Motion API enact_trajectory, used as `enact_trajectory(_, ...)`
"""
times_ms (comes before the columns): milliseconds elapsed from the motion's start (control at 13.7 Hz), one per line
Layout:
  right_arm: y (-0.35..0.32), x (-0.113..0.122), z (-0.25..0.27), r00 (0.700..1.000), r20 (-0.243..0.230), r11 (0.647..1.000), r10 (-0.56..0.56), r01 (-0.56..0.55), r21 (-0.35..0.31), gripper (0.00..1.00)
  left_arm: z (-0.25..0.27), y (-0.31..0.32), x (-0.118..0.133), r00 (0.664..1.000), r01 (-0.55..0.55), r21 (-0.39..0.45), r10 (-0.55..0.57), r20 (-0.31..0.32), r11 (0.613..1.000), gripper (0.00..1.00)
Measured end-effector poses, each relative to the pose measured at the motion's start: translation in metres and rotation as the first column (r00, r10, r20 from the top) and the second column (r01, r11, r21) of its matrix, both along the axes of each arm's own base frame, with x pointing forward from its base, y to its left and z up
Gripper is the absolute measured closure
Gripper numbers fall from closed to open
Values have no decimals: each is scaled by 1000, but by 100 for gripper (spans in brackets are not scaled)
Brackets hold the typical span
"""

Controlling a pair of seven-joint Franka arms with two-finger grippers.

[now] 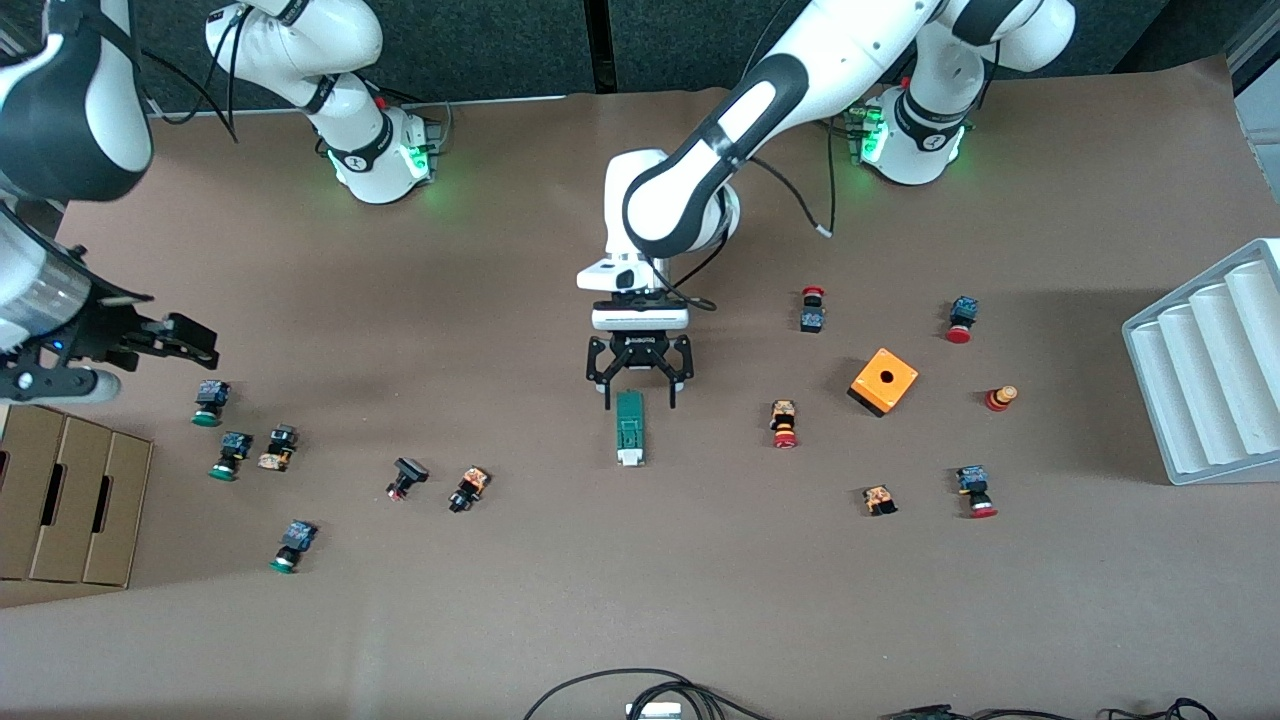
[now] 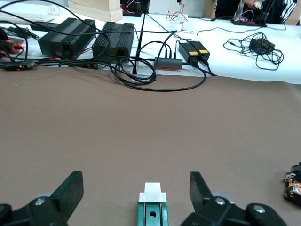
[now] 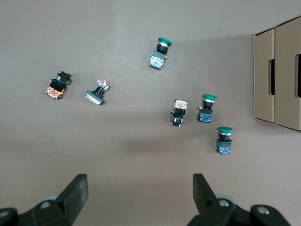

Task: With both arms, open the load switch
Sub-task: 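Press the left gripper onto the switch while the right gripper reaches the lever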

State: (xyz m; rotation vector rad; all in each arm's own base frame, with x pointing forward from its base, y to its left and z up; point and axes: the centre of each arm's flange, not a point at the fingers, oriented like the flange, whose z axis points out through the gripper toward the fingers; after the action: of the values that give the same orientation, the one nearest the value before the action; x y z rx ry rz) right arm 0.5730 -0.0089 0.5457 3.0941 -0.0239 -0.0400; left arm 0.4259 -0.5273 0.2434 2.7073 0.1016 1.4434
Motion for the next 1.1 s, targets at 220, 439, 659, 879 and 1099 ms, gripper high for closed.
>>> enact_trajectory(220,2,14,-30,999,-37,1000,-16,16,-6,0,-32,2,-3,999,4,2,-4,45,1000,0)
enact_trajectory(439,7,24,-48,998,-57,1000,-9,8,-9,0,-60,-10,-17,997,-21,22,19,81,1000,0)
enact_trajectory(659,35,27,-52,998,-61,999,32,-33,-10,0,-81,-18,-32,995,-36,45,31,98,998,0)
enact_trajectory(879,73,28,-44,998,-40,999,-46,47,18,1,-98,-25,-43,991,-53,64,45,124,997,0)
enact_trajectory(1099,103,31,-44,985,-45,983,-168,171,63,1,-105,-35,-45,987,-56,68,45,152,996,0)
